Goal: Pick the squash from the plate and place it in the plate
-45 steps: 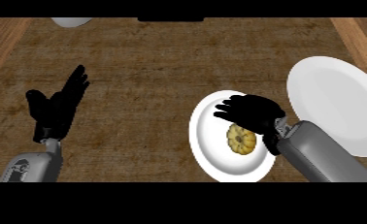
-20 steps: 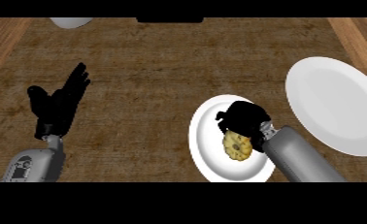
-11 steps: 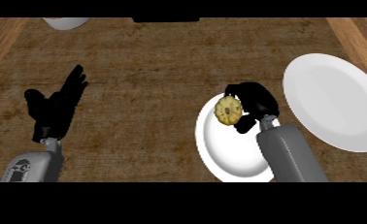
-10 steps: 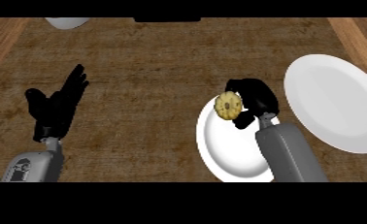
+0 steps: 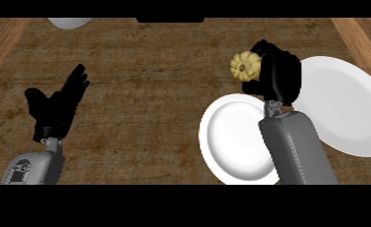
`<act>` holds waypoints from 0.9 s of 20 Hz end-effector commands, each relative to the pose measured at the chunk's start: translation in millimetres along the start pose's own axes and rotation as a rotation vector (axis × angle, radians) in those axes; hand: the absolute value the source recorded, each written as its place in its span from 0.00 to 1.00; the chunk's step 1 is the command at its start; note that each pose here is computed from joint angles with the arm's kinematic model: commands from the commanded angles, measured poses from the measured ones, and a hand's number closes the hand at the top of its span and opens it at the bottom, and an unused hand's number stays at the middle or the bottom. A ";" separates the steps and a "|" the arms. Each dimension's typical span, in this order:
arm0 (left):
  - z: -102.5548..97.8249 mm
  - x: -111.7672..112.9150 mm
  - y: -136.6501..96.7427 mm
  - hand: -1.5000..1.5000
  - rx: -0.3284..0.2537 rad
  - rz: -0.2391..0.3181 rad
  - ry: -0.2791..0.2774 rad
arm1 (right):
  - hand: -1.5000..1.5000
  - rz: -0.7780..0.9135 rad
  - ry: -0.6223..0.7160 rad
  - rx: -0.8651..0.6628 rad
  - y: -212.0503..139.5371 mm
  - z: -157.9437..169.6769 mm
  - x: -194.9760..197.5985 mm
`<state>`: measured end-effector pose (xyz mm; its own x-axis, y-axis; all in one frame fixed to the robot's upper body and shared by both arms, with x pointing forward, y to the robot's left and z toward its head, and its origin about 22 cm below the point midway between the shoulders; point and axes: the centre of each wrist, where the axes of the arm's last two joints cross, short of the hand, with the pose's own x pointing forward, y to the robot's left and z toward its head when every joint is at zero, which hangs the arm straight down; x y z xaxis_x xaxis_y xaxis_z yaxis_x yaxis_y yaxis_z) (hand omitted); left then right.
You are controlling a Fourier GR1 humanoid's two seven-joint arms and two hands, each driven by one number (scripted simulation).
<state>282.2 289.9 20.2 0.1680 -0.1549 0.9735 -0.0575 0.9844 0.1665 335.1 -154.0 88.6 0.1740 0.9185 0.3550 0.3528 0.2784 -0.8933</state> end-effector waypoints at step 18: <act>-1.6 -4.2 8.6 0.50 -0.010 0.005 -0.004 | 1.00 -0.095 0.386 -0.265 -62.3 -23.2 -174.1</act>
<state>282.5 290.3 18.4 0.1665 -0.1598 0.9730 -0.0450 0.9845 0.1694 318.0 -295.5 89.3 0.4231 0.7212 0.5484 0.5921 0.2380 -0.7699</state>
